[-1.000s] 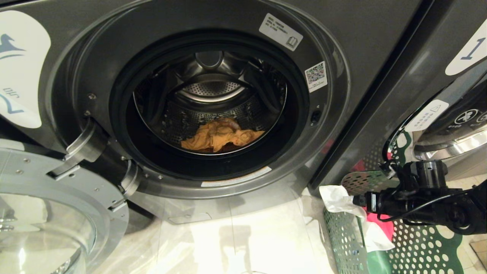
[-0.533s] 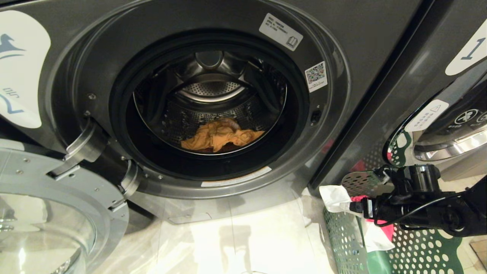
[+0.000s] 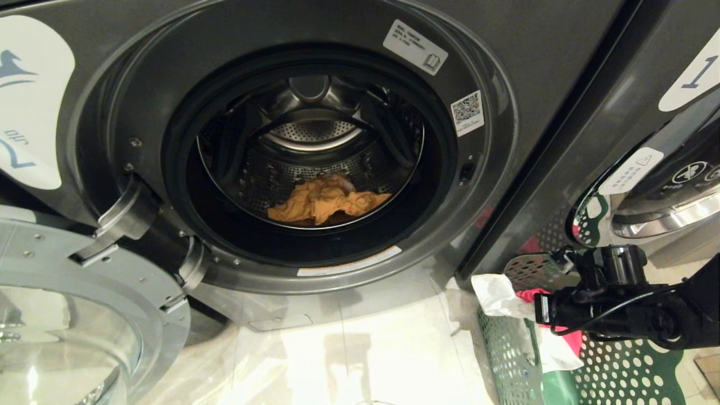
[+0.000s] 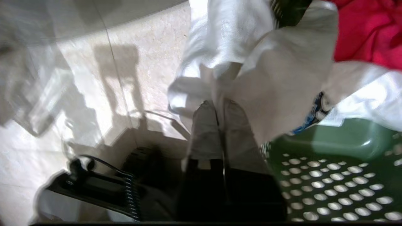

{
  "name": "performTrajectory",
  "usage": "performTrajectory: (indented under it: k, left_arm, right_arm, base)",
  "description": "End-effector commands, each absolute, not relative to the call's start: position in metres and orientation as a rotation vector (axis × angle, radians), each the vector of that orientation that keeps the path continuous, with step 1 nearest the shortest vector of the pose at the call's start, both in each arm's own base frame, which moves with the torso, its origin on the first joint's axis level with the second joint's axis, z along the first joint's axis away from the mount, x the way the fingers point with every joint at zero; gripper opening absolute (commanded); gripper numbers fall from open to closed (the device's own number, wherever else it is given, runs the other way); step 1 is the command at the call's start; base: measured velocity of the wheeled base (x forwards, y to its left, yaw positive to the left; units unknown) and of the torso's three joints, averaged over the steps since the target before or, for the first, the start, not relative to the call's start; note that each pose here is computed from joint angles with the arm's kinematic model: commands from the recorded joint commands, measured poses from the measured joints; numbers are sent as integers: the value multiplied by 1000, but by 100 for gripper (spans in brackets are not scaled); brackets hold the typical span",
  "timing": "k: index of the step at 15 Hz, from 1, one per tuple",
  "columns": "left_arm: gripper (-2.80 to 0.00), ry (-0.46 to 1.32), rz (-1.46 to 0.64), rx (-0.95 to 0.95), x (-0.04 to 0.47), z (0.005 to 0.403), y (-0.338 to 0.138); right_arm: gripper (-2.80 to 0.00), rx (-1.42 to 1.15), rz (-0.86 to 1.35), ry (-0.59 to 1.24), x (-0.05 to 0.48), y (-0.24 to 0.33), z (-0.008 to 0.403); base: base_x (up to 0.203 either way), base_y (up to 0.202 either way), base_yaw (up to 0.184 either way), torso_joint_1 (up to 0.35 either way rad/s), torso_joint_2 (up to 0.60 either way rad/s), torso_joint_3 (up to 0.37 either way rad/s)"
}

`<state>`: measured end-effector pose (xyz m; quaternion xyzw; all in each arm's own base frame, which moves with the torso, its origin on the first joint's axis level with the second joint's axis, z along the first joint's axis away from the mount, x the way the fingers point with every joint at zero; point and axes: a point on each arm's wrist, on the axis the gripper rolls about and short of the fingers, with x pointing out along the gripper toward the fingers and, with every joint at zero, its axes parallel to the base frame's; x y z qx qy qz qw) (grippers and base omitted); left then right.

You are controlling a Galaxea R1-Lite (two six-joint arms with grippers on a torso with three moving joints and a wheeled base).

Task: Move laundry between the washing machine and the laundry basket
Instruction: Pick a cloth and place it into the basket

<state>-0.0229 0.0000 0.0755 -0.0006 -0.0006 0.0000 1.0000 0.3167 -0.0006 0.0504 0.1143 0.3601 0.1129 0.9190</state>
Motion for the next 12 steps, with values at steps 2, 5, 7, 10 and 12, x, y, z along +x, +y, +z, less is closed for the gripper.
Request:
performTrajectory:
  k: [2,5,7,10,12]
  left_arm:
    - [-280,0,0,-2,-23,75,0]
    - [-280,0,0,-2,-23,75,0]
    - [-280,0,0,-2,-23,75,0]
    - [-280,0,0,-2,-23,75,0]
    - [-280,0,0,-2,-23,76,0]
  right_arm:
    - [-280,234,235,734,317,0,51]
    - [-280,229,236,708,318,0,55]
    - [-280,232,237,658,319,-1,63]
    - [-280,249,233,632,318,-1,67]
    - [-280,250,230,639,313,-1,67]
  base:
    - [0,0,0,0,0,0]
    - [0,0,0,0,0,0]
    - [0,0,0,0,0,0]
    - [0,0,0,0,0,0]
    - [0,0,0,0,0,0]
